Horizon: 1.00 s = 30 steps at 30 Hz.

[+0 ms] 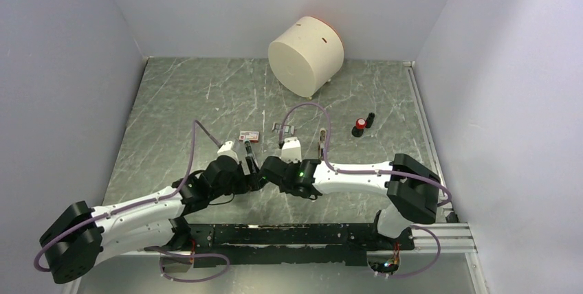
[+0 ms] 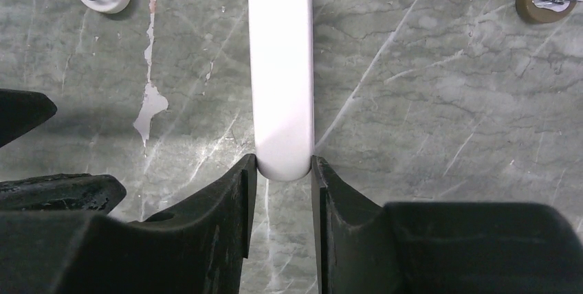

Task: Load the staples into the stapler

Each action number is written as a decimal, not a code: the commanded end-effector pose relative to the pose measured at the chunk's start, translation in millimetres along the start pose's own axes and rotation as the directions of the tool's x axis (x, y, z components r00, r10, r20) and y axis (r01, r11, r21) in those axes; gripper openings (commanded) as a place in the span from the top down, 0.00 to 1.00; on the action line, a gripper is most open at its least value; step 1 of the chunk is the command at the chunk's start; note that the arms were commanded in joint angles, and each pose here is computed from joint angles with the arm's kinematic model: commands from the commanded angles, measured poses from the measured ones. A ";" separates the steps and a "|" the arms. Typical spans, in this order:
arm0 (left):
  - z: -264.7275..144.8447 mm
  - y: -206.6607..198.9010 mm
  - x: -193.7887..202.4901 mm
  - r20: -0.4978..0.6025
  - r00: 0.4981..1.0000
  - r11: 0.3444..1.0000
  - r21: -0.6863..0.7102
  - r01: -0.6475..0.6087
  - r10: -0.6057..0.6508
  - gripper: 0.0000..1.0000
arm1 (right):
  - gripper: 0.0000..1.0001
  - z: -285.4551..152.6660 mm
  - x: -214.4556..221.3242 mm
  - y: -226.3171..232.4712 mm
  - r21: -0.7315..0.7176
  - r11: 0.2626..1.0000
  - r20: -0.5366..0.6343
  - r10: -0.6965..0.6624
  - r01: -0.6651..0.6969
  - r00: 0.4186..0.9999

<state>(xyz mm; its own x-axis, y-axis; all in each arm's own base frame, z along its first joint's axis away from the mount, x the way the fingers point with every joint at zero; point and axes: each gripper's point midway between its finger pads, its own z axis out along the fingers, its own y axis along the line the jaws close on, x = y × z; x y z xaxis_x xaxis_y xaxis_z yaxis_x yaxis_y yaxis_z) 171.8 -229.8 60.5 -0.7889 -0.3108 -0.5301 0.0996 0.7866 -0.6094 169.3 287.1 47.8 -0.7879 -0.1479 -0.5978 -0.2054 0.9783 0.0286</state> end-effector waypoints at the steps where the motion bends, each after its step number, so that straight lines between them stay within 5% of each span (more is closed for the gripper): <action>1: -0.9 2.9 -7.5 0.034 0.999 1.000 -0.017 -0.003 0.003 0.11 | 0.66 1.4 -9.0 -0.6 0.018 1.000 0.042 -0.012 0.011 0.999; 10: 4.7 0.8 -5.3 0.031 1.000 1.000 0.000 0.000 0.000 0.30 | 0.56 9.5 -6.5 -5.6 0.074 0.997 0.028 -0.023 0.021 0.999; 19: 9.5 -7.5 -3.2 0.023 1.000 0.999 0.049 -0.017 0.016 0.33 | 0.68 12.0 -11.9 1.1 0.000 1.000 0.038 0.003 -0.003 0.999; 23: 11.3 -11.2 -1.3 0.012 1.000 0.997 0.067 -0.025 0.024 0.34 | 0.55 13.9 -11.6 -1.6 0.011 1.000 0.038 0.020 -0.020 0.999; 26: 11.8 -12.0 -1.2 0.012 1.000 0.997 0.074 -0.027 0.026 0.35 | 0.54 16.0 -11.3 -2.4 0.010 1.000 0.036 0.026 -0.026 0.999; 30: 11.8 -13.9 -2.3 0.016 0.999 0.996 0.079 -0.035 0.034 0.36 | 0.65 16.0 -13.5 -4.9 0.002 0.999 0.027 0.035 -0.035 0.999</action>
<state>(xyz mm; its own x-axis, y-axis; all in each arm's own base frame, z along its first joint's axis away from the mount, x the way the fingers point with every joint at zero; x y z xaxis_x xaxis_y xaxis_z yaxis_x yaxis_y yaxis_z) 176.3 -240.2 55.3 -0.7878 -0.2940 -0.5412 0.1343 0.7756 -0.6168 183.6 288.4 36.1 -0.7876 -0.1446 -0.5990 -0.1954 0.9805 0.0201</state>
